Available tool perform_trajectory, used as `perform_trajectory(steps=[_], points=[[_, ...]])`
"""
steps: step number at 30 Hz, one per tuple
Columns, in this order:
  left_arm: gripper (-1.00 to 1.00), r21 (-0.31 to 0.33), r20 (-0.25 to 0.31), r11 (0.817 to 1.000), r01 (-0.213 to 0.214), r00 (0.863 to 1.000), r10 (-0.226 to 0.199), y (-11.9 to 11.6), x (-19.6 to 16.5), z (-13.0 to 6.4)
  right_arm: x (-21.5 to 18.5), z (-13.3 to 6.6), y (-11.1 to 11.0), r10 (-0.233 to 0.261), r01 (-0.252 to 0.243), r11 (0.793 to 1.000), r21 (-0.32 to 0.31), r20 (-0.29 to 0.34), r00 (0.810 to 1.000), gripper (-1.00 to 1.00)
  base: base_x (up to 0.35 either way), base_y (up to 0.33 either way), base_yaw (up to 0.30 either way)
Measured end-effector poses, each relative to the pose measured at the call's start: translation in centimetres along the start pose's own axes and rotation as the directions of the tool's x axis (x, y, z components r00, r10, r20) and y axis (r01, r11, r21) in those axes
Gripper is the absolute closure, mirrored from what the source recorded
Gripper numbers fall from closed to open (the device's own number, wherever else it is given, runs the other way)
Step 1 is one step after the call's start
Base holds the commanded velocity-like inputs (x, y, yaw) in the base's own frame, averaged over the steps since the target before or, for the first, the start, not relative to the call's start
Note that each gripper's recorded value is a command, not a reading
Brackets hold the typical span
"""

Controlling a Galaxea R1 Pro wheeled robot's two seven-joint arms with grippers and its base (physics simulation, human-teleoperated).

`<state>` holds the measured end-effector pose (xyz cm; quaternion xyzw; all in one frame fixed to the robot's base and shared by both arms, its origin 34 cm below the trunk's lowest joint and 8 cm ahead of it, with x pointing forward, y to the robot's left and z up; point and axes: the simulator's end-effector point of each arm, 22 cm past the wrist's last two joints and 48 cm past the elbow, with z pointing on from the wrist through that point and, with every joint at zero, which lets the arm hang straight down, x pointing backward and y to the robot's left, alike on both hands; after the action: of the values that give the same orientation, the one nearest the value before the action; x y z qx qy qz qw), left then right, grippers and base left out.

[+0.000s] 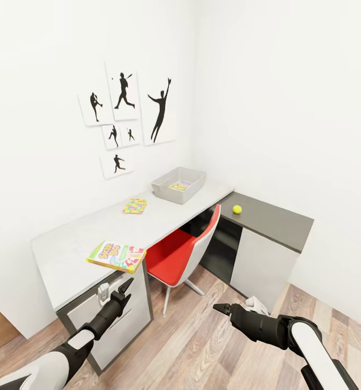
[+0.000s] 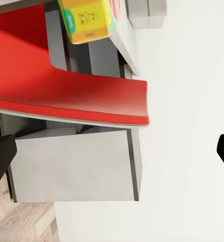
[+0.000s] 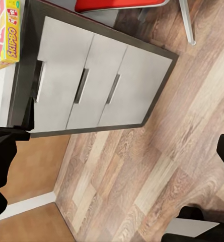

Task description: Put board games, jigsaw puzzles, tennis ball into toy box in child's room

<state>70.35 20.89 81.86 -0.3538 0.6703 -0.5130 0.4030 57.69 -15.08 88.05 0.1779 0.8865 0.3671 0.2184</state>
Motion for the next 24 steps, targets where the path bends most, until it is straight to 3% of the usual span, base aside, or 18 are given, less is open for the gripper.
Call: perform_trajectory(steps=[24], points=[[-1.0,0.003,0.0,1.0,0.001,1.0,-0.001,2.0,0.3,0.6,0.4,1.6,-1.5,0.002,-0.002,1.0,-0.001,-0.001,1.0,-1.0,0.0,0.0,0.0]])
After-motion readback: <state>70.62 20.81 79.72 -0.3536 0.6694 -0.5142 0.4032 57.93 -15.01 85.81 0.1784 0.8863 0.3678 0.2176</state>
